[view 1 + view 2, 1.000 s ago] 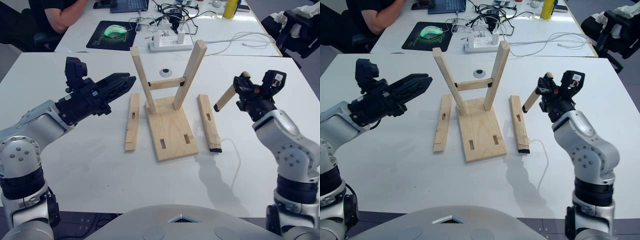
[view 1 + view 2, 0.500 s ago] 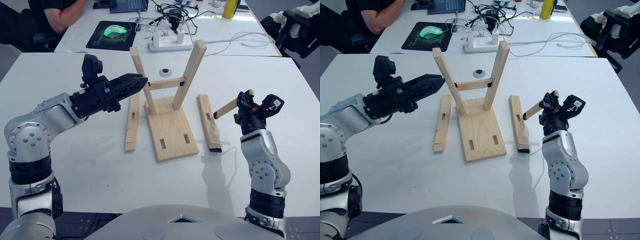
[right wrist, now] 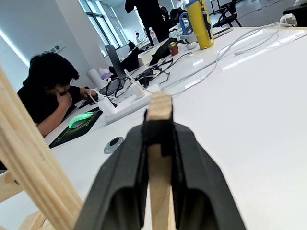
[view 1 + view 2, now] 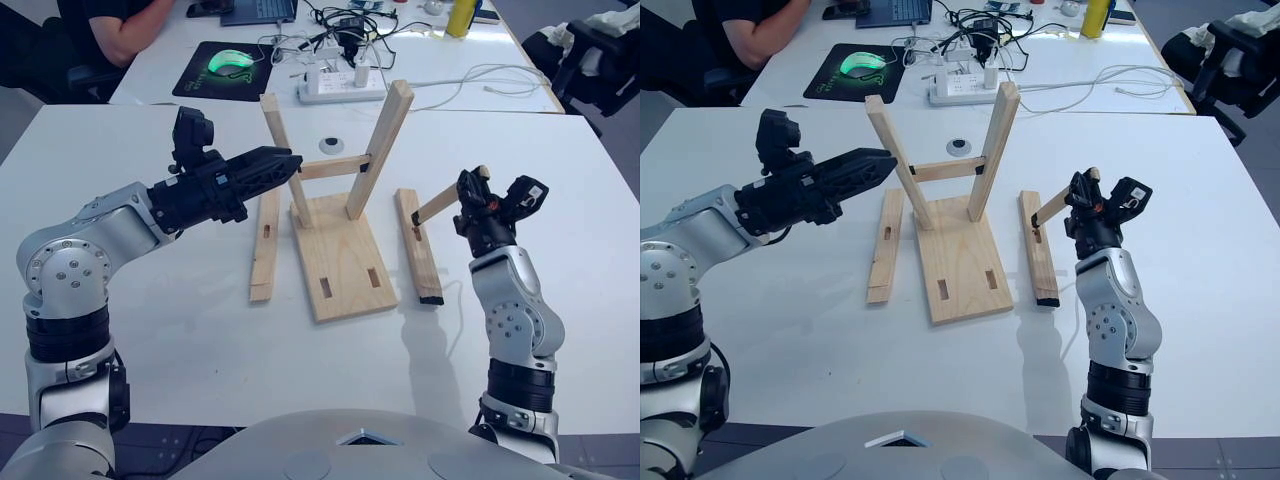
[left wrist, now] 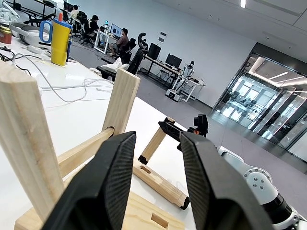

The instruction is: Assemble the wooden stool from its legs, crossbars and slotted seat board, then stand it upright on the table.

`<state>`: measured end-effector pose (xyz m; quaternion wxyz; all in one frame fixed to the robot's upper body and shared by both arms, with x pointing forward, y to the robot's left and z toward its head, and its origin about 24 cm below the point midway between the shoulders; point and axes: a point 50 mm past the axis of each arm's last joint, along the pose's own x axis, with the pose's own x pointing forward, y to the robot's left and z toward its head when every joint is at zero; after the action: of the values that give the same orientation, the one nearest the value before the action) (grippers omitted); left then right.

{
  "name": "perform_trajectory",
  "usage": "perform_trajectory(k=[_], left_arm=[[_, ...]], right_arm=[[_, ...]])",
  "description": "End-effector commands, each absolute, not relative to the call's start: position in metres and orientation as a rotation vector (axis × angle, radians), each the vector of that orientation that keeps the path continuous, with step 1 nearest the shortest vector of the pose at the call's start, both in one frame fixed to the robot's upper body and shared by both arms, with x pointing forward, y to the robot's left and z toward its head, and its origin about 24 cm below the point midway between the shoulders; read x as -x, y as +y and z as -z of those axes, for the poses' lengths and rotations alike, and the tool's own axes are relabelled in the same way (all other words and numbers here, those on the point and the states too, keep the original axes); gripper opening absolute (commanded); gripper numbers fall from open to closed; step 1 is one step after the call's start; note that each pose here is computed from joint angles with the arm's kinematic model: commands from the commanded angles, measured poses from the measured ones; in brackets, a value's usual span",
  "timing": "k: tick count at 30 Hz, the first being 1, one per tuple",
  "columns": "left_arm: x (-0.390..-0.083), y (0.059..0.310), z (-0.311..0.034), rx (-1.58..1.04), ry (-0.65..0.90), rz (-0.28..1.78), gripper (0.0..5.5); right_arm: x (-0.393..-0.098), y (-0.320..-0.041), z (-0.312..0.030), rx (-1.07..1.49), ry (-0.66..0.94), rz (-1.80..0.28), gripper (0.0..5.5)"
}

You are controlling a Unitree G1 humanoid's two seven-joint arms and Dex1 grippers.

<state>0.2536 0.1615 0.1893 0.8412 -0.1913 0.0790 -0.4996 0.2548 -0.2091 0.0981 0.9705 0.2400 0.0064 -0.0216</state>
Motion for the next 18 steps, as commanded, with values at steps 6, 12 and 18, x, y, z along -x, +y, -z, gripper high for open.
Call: perform_trajectory(k=[6, 12, 18], left_arm=[[-0.2536, 0.1618, -0.1911, 0.386, 0.163, 1.044, 1.70], [-0.2530, 0.1614, -0.1927, 0.381, 0.161, 1.048, 1.70], [-0.2527, 0.1609, -0.1925, 0.379, 0.166, 1.052, 1.70]], right_arm=[[-0.2500, -0.2096, -0.0923, -0.470, 0.043, 0.034, 0.44], [-0.2446, -0.2090, -0.0870, -0.463, 0.063, 0.038, 0.44], [-0.2447, -0.2094, -0.0869, -0.441, 0.057, 0.033, 0.44]])
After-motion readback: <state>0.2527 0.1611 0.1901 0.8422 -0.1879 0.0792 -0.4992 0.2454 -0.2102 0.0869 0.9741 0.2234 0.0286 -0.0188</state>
